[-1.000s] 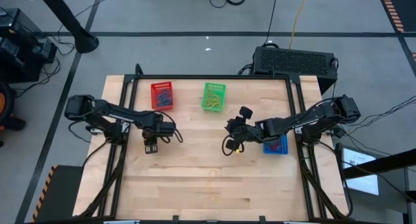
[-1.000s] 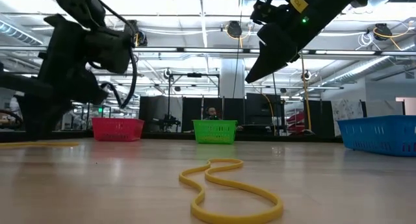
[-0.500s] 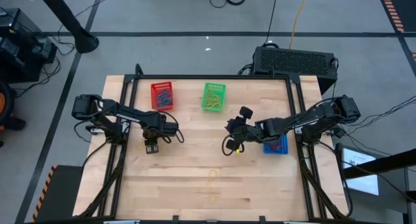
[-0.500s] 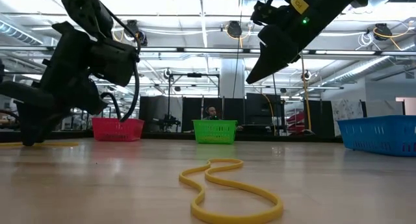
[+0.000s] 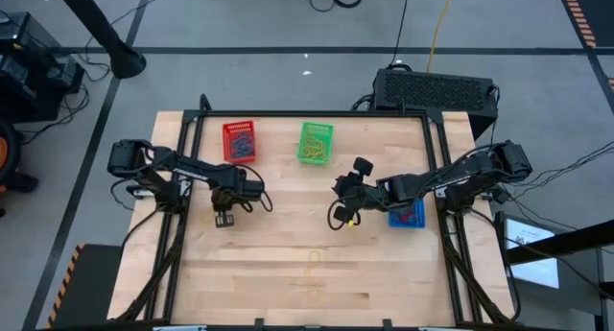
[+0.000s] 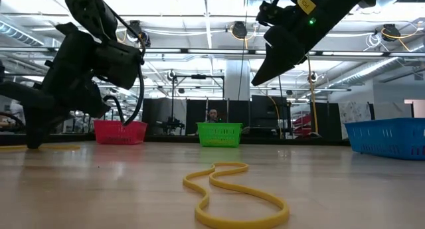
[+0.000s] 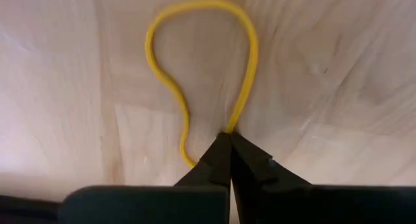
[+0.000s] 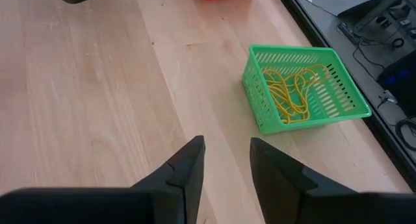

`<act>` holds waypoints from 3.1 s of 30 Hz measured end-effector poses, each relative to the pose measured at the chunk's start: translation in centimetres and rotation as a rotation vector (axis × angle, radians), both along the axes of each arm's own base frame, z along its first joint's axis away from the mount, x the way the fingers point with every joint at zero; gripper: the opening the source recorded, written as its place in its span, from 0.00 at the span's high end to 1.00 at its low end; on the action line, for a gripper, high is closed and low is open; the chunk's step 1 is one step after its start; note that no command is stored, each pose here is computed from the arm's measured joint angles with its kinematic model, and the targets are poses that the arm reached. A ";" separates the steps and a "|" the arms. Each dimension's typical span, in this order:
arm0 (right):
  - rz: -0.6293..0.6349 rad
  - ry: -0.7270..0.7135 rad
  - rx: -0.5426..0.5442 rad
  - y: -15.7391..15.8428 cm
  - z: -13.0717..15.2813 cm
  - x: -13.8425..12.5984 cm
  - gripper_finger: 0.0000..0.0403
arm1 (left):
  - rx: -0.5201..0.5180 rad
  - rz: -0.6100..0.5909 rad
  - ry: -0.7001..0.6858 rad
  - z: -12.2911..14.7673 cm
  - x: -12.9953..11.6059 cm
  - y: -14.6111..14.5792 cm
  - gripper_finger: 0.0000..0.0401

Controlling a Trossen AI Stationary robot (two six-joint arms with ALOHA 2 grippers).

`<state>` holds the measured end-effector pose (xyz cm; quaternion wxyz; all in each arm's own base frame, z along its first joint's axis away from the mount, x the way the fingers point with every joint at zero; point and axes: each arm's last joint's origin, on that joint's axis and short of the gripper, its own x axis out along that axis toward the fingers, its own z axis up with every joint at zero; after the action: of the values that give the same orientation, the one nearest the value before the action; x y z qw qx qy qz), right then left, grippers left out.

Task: Sort rubber bands into baskets
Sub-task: Put the yellow rubber band into the green bin

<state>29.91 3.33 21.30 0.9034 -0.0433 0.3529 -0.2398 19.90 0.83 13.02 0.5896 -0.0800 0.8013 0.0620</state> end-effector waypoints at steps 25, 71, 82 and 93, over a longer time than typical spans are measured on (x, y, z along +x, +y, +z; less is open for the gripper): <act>0.000 0.008 -0.002 0.0 0.0 -0.1 0.71 | -0.081 -0.107 -0.629 7.6 3.4 -1.8 1.00; -0.069 0.004 -0.073 -1.1 0.1 0.0 0.71 | 0.429 0.167 -1.493 11.9 8.7 11.5 1.00; -0.162 0.000 -0.128 -3.2 0.3 0.1 0.71 | 0.406 0.220 -1.479 8.3 10.6 13.9 1.00; -0.171 -0.001 -0.123 -3.7 0.3 0.2 0.71 | 0.408 0.272 -1.378 6.8 13.4 15.7 0.99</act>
<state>30.07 -0.35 21.58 0.8755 -0.0680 0.3394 -0.3373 33.29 16.54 19.82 0.9503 -0.0880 0.2038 0.2183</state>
